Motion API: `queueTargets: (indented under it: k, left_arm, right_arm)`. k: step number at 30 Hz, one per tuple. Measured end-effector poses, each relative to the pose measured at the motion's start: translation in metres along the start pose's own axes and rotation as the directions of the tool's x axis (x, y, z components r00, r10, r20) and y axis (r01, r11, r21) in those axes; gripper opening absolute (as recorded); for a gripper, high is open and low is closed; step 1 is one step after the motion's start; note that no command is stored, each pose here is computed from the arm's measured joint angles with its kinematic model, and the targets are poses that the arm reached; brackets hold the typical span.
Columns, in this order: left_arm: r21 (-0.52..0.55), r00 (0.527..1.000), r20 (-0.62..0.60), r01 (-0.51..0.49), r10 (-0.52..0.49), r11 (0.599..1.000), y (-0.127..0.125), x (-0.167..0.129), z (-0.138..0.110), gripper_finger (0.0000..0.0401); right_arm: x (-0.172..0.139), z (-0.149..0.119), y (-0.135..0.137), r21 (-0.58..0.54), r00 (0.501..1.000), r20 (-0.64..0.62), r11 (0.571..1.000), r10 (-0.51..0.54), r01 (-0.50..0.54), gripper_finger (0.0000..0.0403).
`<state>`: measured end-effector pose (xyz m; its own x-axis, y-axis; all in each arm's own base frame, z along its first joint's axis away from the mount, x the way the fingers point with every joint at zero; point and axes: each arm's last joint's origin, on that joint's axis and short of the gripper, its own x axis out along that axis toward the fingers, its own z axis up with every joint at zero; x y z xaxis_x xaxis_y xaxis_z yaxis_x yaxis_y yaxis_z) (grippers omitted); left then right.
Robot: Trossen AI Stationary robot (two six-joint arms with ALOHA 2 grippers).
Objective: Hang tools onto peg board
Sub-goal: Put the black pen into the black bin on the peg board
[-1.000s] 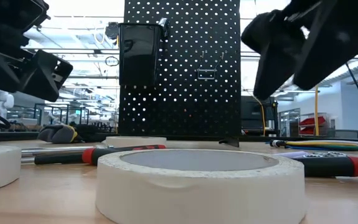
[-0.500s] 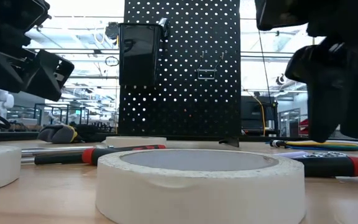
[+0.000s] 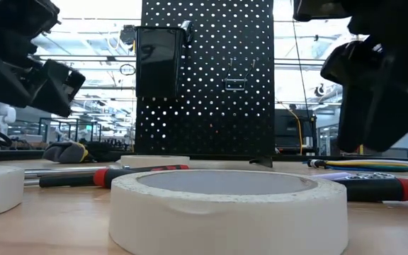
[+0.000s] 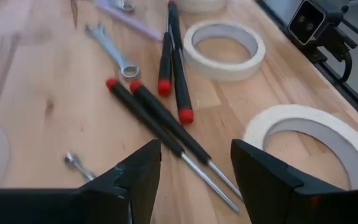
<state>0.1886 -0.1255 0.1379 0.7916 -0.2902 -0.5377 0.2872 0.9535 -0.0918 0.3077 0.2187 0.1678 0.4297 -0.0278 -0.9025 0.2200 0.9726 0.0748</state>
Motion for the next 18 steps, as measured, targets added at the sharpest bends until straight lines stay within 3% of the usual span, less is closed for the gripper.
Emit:
queueTargets:
  k: [3, 7, 10, 12, 15, 18]
  left_arm:
    - [-0.189, 0.995, -0.09, 0.022, -0.039, 0.982, 0.0, -0.001, -0.007, 0.0196]
    - [-0.451, 0.958, -0.243, 0.026, -0.151, 0.892, -0.004, -0.007, -0.02, 0.0196]
    - [-0.492, 0.951, -0.256, 0.027, -0.174, 0.87, -0.011, -0.013, -0.019, 0.0196]
    - [-0.479, 0.948, -0.282, -0.005, -0.149, 0.878, -0.014, -0.017, -0.014, 0.0196]
    - [-0.442, 0.927, -0.369, -0.112, -0.067, 0.89, -0.017, -0.026, -0.001, 0.0196]
    - [-0.437, 0.898, -0.44, -0.241, 0.028, 0.866, -0.02, -0.034, 0.012, 0.0196]
  right_arm:
    - [-0.001, 0.004, -0.003, 0.017, 1.0, 0.003, 1.0, -0.001, 0.001, 0.0187]
    - [-0.006, 0.009, -0.008, 0.067, 1.0, -0.009, 0.998, 0.018, -0.018, 0.0187]
    - [-0.006, 0.012, -0.012, 0.081, 1.0, -0.014, 0.997, 0.014, -0.013, 0.0187]
    - [-0.006, 0.015, -0.015, 0.041, 1.0, -0.012, 0.999, 0.011, -0.01, 0.0187]
    - [-0.004, 0.02, -0.021, -0.063, 1.0, -0.023, 0.998, 0.01, -0.011, 0.0187]
    - [-0.002, 0.024, -0.026, -0.117, 1.0, -0.028, 0.993, -0.004, 0.001, 0.0187]
